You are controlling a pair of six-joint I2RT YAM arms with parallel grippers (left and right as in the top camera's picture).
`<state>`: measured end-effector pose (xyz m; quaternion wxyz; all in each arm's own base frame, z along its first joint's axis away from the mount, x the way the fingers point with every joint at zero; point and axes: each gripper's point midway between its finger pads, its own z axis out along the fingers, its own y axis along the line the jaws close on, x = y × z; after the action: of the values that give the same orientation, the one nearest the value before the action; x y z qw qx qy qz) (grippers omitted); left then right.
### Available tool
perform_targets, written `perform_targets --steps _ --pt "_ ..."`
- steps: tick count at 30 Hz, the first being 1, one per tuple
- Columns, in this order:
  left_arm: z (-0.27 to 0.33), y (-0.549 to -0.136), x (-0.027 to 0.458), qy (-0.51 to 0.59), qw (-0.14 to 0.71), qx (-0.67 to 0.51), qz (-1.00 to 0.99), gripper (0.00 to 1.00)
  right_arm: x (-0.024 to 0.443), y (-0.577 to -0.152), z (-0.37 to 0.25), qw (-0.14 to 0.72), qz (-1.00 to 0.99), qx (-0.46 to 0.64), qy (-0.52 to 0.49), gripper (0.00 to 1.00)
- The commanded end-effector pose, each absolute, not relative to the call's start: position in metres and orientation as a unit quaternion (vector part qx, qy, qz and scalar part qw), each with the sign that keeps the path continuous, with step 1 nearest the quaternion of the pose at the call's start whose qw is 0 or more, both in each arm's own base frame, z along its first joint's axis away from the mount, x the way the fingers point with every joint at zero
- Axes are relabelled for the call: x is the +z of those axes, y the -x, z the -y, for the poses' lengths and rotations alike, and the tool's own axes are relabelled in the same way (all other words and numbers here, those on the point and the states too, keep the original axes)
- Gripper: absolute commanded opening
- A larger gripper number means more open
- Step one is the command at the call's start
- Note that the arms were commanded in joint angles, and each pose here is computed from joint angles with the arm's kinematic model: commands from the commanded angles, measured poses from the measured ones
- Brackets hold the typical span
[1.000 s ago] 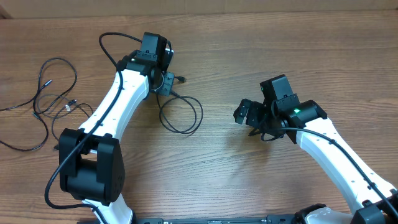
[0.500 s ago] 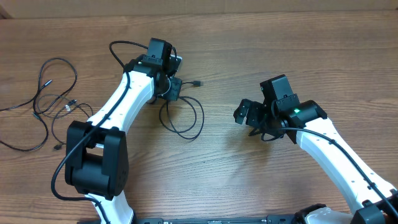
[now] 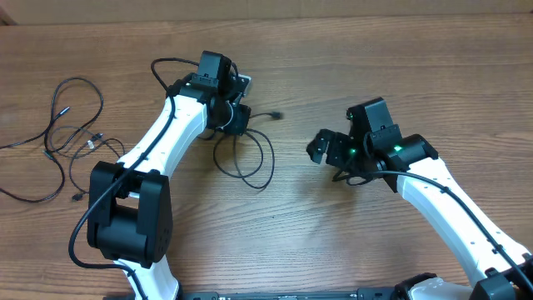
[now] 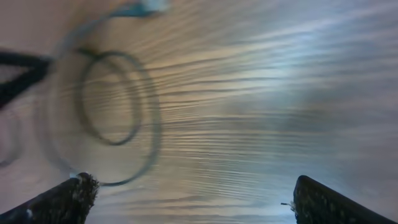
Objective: Untangle cables
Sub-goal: 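Drag the grasped cable to the far left with the left gripper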
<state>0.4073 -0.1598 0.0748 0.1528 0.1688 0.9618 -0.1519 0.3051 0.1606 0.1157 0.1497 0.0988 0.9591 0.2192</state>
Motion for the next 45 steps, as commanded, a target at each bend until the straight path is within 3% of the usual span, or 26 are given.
perform_targets --steps 1,10,19,23,28,33,45 --pt "0.209 -0.394 0.107 -0.193 0.144 -0.300 -0.923 0.04 0.135 -0.302 -0.188 0.149 -0.943 0.295 -0.027 1.00" --pt "0.243 -0.413 0.183 -0.211 0.193 -0.402 -0.870 0.04 0.133 -0.298 -0.188 0.139 -0.945 0.294 -0.030 1.00" --pt "0.245 -0.423 0.205 -0.176 0.199 -0.412 -0.871 0.04 0.148 -0.291 -0.209 0.133 -0.925 0.356 0.024 1.00" --pt "0.222 -0.425 0.179 -0.142 0.185 -0.332 -0.914 0.05 0.144 -0.294 -0.204 0.139 -0.930 0.339 0.017 1.00" --pt "0.172 -0.411 0.141 -0.096 0.135 -0.188 -0.968 0.30 0.139 -0.297 -0.197 0.143 -0.937 0.318 0.004 1.00" --pt "0.149 -0.396 0.119 -0.082 0.100 -0.126 -0.984 0.42 0.139 -0.297 -0.196 0.144 -0.938 0.317 0.004 1.00" --pt "0.128 -0.360 0.053 -0.087 0.038 -0.082 -0.992 0.45 0.138 -0.295 -0.196 0.140 -0.939 0.315 0.003 1.00"
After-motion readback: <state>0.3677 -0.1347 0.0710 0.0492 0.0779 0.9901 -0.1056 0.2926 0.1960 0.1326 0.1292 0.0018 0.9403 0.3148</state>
